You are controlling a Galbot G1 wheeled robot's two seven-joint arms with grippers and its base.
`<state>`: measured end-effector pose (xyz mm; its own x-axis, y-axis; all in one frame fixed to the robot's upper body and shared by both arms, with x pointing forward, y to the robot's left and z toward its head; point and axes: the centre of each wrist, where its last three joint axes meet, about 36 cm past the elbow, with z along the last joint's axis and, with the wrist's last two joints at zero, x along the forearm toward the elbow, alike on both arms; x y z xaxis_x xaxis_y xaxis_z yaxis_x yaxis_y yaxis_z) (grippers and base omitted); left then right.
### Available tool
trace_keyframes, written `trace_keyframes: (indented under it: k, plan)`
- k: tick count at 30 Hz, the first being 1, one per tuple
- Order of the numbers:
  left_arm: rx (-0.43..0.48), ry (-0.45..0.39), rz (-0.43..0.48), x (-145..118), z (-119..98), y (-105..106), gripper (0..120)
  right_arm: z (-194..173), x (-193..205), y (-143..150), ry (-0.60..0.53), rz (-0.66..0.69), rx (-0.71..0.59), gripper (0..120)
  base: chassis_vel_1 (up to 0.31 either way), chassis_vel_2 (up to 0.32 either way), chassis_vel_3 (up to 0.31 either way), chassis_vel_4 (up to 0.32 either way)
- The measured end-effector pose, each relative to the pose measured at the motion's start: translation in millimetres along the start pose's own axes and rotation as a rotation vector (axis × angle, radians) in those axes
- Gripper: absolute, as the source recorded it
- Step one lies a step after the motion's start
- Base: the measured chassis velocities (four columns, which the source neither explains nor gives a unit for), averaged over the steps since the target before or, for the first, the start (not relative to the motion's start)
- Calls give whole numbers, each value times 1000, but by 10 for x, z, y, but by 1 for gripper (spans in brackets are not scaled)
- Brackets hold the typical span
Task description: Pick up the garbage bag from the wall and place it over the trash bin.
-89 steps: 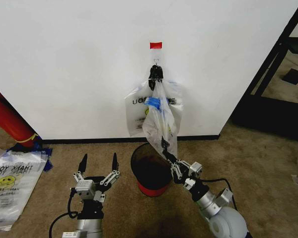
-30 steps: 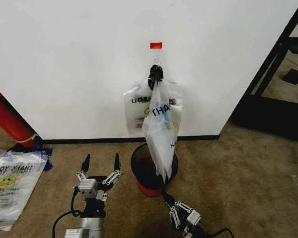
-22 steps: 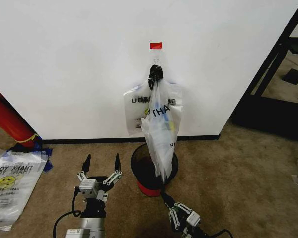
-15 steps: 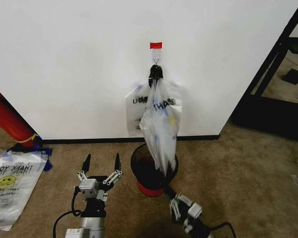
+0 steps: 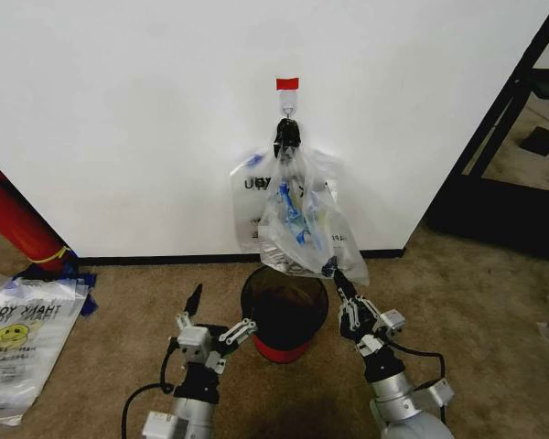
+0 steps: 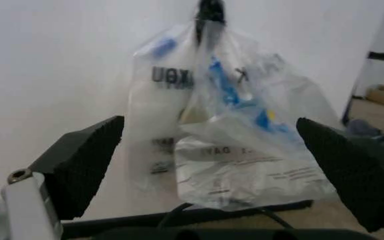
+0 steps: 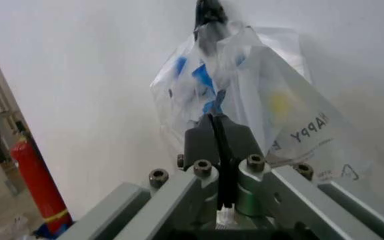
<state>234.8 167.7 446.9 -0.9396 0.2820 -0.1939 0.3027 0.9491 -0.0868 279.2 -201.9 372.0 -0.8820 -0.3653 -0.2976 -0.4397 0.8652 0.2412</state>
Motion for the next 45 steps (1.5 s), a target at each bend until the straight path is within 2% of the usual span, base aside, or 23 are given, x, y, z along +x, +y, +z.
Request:
trace_keyframes:
  k: [2, 6, 8, 10, 12, 15, 20, 22, 24, 26, 31, 33, 39, 45]
  plan:
    - [-4, 9, 20, -33, -54, 21, 100, 13, -8, -8, 3, -3, 8, 0, 0, 0, 0, 0]
    - [-14, 80, 162, -309, -399, 119, 100, 64, 10, -31, 17, 2, 42, 0, 0, 0, 0, 0]
    - [-52, 116, 227, -495, -526, 189, 100, 77, 16, -25, 19, 9, 47, 0, 0, 0, 0, 0]
    - [-70, 119, 244, -568, -564, 214, 100, 80, 15, -22, 19, 11, 48, 0, 0, 0, 0, 0]
    - [-146, 125, 283, -906, -675, 350, 100, 98, 11, -10, 17, 18, 47, 0, 0, 0, 0, 0]
    - [-211, 130, 293, -1206, -775, 464, 100, 125, -31, -8, 13, 17, 44, 0, 0, 0, 0, 0]
    - [-211, 163, 320, -1348, -866, 444, 100, 173, -86, -31, 17, 9, 43, 0, 0, 0, 0, 0]
    - [-194, 213, 363, -1409, -908, 333, 100, 190, -79, -44, 21, 12, 43, 0, 0, 0, 0, 0]
    - [-214, 262, 398, -1483, -866, 257, 100, 188, -78, -58, 22, 13, 45, 0, 0, 0, 0, 0]
    - [-225, 273, 403, -1520, -848, 245, 100, 186, -78, -62, 21, 14, 46, 0, 0, 0, 0, 0]
    - [-332, 349, 403, -1919, -732, 172, 100, 183, -42, -79, 26, 17, 48, 0, 0, 0, 0, 0]
    - [-351, 351, 400, -1978, -722, 166, 100, 184, -30, -78, 28, 18, 48, 0, 0, 0, 0, 0]
    - [-495, 330, 398, -2224, -622, 188, 100, 141, 19, -96, 24, 17, 56, 0, 0, 0, 0, 0]
    - [-521, 380, 409, -2246, -483, 248, 97, 119, 59, -98, 20, 14, 58, 0, 0, 0, 0, 0]
